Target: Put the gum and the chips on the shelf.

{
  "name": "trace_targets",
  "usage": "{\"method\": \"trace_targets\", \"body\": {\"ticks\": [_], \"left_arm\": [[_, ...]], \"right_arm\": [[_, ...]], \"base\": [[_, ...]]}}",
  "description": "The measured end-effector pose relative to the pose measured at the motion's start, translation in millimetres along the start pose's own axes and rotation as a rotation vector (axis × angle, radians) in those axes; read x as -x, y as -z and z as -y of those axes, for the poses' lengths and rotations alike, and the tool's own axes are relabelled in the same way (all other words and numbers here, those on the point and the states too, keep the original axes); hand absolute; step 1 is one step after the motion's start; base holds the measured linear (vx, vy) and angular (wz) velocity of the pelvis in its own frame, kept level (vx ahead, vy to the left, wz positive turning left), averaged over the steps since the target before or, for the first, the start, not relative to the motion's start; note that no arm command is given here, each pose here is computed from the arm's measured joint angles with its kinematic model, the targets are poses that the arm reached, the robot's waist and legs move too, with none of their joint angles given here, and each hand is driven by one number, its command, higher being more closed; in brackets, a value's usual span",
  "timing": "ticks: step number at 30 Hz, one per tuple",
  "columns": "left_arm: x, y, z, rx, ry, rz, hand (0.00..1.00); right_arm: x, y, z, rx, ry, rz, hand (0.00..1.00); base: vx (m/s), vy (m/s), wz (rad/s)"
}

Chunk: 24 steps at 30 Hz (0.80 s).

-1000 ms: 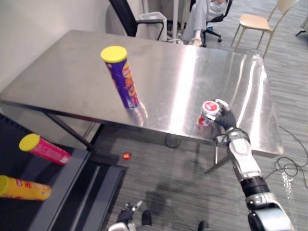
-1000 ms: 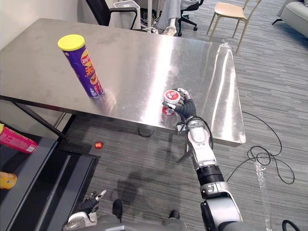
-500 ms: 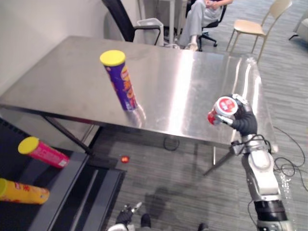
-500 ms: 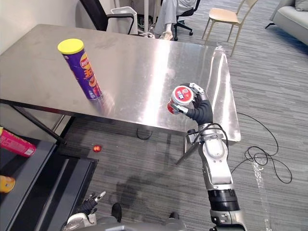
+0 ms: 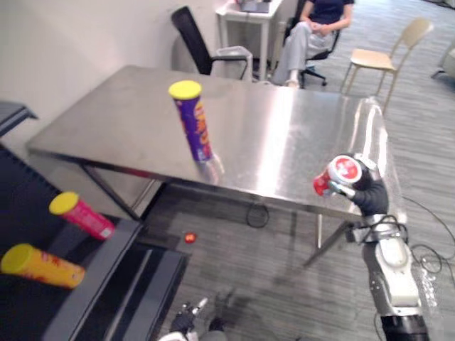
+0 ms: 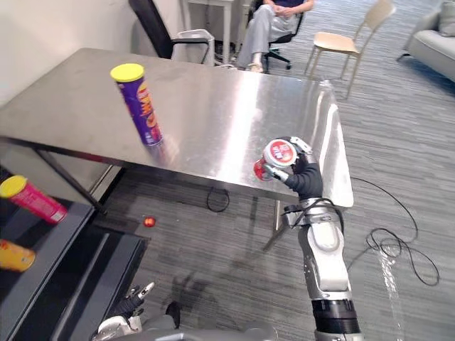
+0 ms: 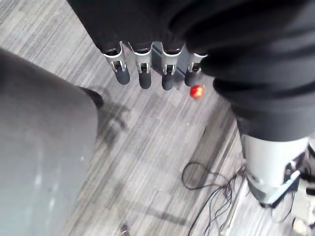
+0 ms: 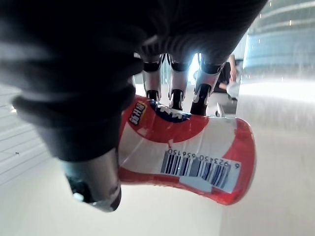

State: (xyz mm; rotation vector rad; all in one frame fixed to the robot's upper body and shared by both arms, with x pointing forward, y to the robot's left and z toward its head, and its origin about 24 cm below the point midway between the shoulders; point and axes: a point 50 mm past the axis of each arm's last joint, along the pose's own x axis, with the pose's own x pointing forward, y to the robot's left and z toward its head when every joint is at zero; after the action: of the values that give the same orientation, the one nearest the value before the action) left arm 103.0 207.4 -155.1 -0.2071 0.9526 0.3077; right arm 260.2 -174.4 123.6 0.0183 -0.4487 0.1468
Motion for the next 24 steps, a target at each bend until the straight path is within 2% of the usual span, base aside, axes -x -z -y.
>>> {"method": "trace_targets", "body": {"ticks": [3, 6, 8, 13, 17, 19, 24], "left_arm": [[-1, -5, 5, 0.008, 0.014, 0.023, 0.0], [-2, -9, -2, 0.043, -0.014, 0.021, 0.0], [5, 13, -15, 0.068, -0.059, -0.047, 0.0], [17, 44, -22, 0.151, -0.108, -0.145, 0.0], [20, 50, -28, 0.144, -0.126, -0.169, 0.0], [21, 52, -29, 0.071, -0.117, -0.192, 0.0], [26, 61, -35, 0.045, -0.134, -0.228, 0.0]], "right_arm": [[-17, -8, -9, -0.006, -0.044, 0.052, 1.0], [-23, -14, 6, 0.025, 0.031, 0.08, 1.0], [-22, -15, 10, 0.038, 0.061, 0.081, 1.0], [-3, -27, 38, 0.099, 0.197, 0.11, 1.0], [3, -27, 44, 0.096, 0.26, 0.114, 1.0], [3, -24, 41, 0.078, 0.266, 0.11, 1.0], [7, -16, 35, 0.093, 0.249, 0.069, 1.0]], "base": [[-0.22, -0.128, 1.45], [-0.2, -0.067, 2.11], [-0.16, -0.105, 1.48], [-0.14, 0.081, 1.22], [-0.1, 0.159, 1.08], [-0.08, 0.096, 0.81], [-0.06, 0.075, 0.14]]}}
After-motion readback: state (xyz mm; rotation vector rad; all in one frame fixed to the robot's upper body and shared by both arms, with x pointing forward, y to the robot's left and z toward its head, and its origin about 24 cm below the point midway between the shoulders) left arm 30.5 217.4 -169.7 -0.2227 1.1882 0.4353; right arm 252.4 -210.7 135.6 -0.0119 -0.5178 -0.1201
